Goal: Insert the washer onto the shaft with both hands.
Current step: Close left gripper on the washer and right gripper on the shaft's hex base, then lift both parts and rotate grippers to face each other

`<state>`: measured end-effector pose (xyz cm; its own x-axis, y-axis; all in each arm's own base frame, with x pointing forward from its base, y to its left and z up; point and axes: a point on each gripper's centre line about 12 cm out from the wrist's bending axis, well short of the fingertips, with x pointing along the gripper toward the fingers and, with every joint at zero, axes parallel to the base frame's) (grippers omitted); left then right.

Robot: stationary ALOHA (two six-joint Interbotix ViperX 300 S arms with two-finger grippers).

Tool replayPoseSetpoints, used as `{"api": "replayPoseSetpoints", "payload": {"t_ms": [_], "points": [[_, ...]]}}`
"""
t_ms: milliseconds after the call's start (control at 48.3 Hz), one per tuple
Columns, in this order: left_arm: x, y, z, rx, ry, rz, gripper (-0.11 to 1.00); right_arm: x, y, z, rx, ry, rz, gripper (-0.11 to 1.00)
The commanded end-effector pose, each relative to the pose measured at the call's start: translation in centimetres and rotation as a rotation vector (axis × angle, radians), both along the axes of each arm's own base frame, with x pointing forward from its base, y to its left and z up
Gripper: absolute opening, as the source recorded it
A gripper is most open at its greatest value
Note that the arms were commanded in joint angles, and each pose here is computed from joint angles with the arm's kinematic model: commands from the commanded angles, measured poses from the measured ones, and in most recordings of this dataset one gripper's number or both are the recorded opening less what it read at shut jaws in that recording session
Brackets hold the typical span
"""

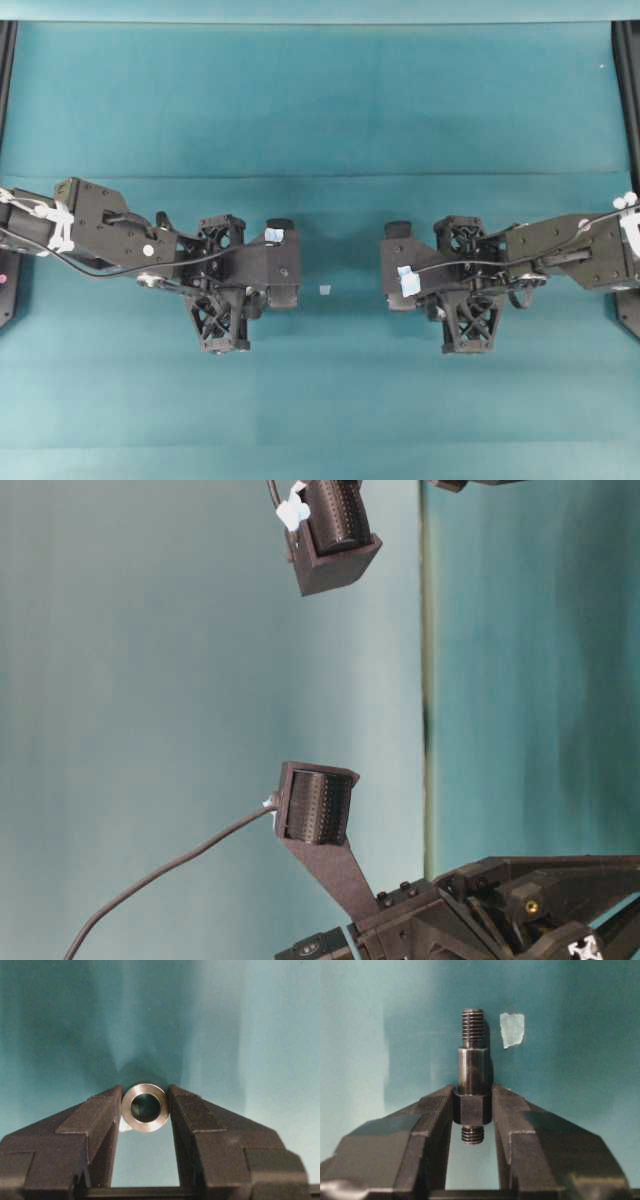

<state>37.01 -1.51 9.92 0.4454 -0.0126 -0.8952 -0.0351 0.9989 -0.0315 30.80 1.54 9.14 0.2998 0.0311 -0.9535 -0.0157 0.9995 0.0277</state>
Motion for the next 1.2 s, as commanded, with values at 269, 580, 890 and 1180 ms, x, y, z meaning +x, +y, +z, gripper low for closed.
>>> {"api": "replayPoseSetpoints", "payload": {"t_ms": [269, 580, 890, 1180], "points": [[0.1, -0.4, 0.5, -0.001, -0.015, -0.011, 0.36, -0.1, 0.1, -0.4, 0.001, 0.017, -0.001, -0.01], [0.1, -0.4, 0.9, -0.001, -0.026, -0.013, 0.36, 0.0, 0.0, -0.3, 0.002, 0.011, -0.007, -0.01], [0.1, -0.2, 2.9, 0.003, -0.075, -0.018, 0.36, 0.5, 0.0, 1.2, 0.027, -0.074, -0.067, -0.01], [-0.9, -0.1, 4.6, 0.036, -0.170, -0.079, 0.36, 0.9, -0.1, 3.2, 0.070, -0.260, -0.144, -0.01]]}}
